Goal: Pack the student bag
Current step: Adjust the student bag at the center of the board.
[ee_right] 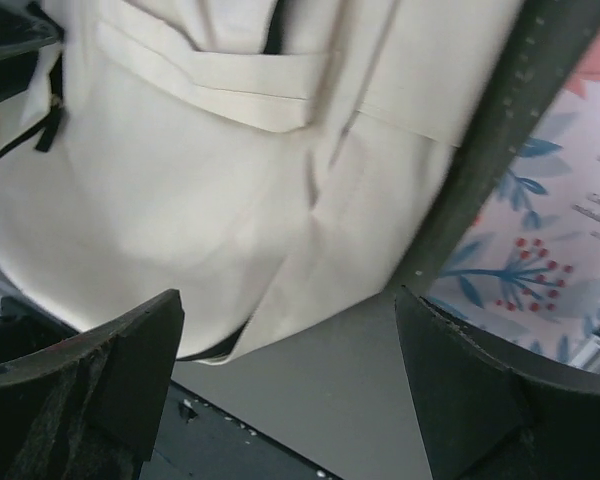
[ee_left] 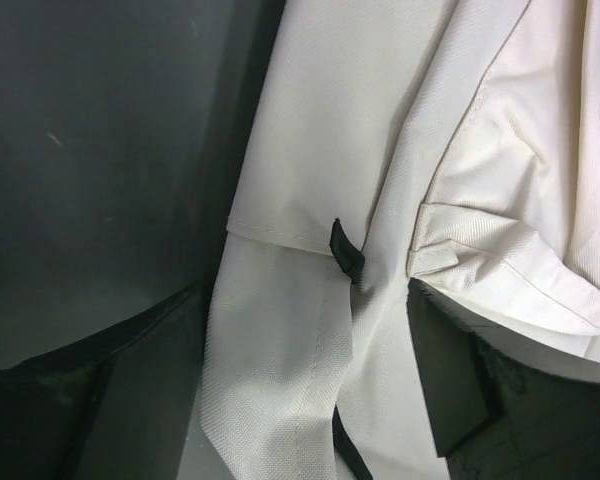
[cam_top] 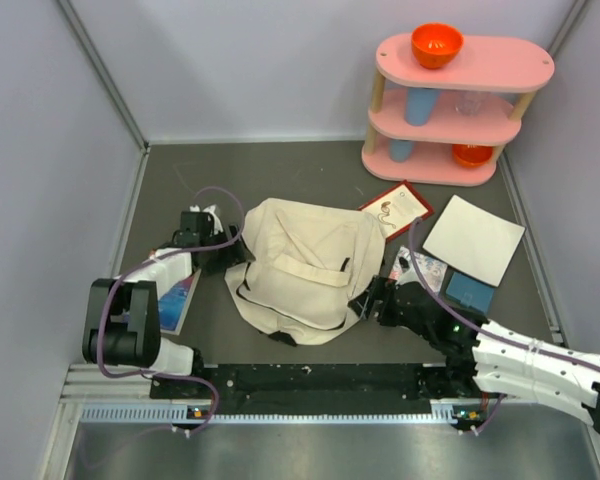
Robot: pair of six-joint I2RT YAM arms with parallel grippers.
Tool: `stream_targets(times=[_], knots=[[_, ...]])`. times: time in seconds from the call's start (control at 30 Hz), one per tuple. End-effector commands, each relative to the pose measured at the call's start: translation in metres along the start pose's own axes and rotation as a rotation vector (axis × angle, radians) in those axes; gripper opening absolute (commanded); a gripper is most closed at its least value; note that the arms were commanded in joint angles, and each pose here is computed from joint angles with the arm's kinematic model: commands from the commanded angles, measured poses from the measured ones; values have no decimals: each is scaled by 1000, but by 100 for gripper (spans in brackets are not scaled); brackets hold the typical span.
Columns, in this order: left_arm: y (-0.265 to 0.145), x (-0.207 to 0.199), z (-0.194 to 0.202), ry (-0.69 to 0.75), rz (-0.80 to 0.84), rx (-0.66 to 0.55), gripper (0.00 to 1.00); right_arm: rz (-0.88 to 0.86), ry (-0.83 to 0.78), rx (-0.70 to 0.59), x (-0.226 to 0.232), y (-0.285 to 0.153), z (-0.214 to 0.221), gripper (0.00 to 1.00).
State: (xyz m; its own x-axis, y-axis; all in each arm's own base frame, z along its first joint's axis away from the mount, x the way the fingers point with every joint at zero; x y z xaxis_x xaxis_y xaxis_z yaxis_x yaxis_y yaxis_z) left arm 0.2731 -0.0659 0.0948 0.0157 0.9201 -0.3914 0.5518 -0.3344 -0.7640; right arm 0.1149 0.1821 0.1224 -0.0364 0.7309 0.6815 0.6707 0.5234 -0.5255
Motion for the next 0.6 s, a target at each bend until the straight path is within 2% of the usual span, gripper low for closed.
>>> stream_targets(times=[0.0, 0.13, 0.23, 0.37, 0.57], knots=[[4, -3, 3, 18, 69, -27, 79, 0, 98, 20, -2, 2, -5, 85], [1, -2, 8, -1, 61, -41, 50, 11, 124, 60, 1, 7, -7, 84], [-1, -2, 10, -4, 56, -47, 35, -12, 139, 105, 6, 12, -3, 82], [-7, 0, 15, -21, 27, -63, 0, 31, 136, 135, 4, 20, 2, 81], [-23, 8, 31, -99, -67, -122, 0, 59, 140, 167, 7, 33, 5, 81]])
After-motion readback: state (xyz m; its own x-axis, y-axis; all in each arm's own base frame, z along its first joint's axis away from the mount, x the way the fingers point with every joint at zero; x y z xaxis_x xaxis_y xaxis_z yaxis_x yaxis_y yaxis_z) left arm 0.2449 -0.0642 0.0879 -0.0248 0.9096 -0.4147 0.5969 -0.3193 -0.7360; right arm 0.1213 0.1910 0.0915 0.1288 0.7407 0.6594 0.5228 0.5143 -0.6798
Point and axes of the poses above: each gripper's point midway between its finger pads, its own y axis out along the fingers, its own x axis along the line the jaws close on, z = x × y, the point moved 7 cm from there along -y, back along the fingers, and after that the axes turned 8 degrees about y, right-handed, at the moved point
